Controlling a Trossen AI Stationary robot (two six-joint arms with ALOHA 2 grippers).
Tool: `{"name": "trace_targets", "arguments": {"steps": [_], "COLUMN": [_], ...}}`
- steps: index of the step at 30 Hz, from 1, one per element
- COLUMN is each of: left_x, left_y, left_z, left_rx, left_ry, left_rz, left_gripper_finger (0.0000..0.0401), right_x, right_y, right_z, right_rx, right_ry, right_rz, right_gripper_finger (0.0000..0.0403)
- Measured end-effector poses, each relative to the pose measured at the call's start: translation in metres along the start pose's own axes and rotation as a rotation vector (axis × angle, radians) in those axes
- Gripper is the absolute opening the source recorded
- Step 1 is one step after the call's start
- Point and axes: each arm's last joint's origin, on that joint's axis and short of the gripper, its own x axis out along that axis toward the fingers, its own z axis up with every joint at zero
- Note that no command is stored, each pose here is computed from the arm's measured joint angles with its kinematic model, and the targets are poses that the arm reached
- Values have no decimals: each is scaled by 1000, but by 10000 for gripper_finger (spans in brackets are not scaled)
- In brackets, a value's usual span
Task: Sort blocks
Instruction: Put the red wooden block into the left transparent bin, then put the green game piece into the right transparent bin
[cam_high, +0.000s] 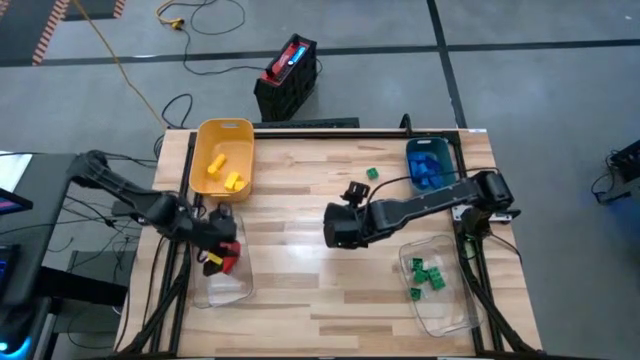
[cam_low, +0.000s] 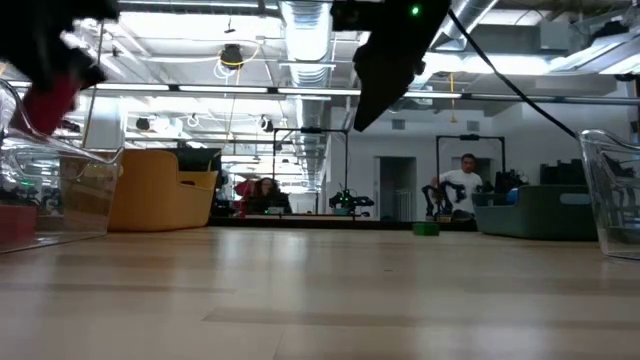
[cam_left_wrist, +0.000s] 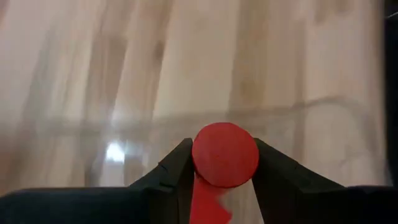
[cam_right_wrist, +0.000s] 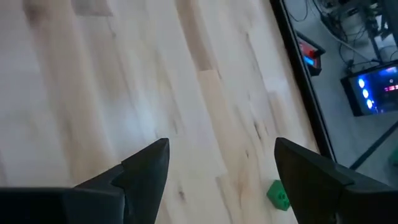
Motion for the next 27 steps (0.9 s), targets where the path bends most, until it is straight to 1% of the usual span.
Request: {"name": "trace_targets", "arguments": {"steps": [2,5,7,9,11,14,17,21,23,27], "left_x": [7,22,32,41,48,56,56,52,45,27], "left_y": [1,4,7,7,7,8,4,-1,-5,-12], "left_z": [-8,-20,-28,-34,-39,-48,-44,-38,-30,-14], "left_rx": [-58,-147,-191,-215,-218,-213,-197,-158,-148,-72], "left_ry": [81,206,282,325,354,436,415,379,328,186], "left_rz": [49,151,192,215,237,276,256,207,173,161], "left_gripper_finger": [119,119,119,121,140,176,200,212,213,215], "right_x": [3,3,3,5,7,8,6,0,-5,-16], "right_y": [-2,-3,-4,-6,-8,-10,-10,-15,-20,-34], "right_z": [1,2,2,2,2,1,0,0,1,2], "right_rx": [-3,-32,-49,-47,-48,-50,-55,-42,-30,6], "right_ry": [-4,-7,-6,-2,10,19,22,20,7,-22], "right_rz": [-3,-7,-9,-11,-18,-21,-19,-14,-12,-9], "right_gripper_finger": [302,302,302,302,302,302,302,302,302,302]}}
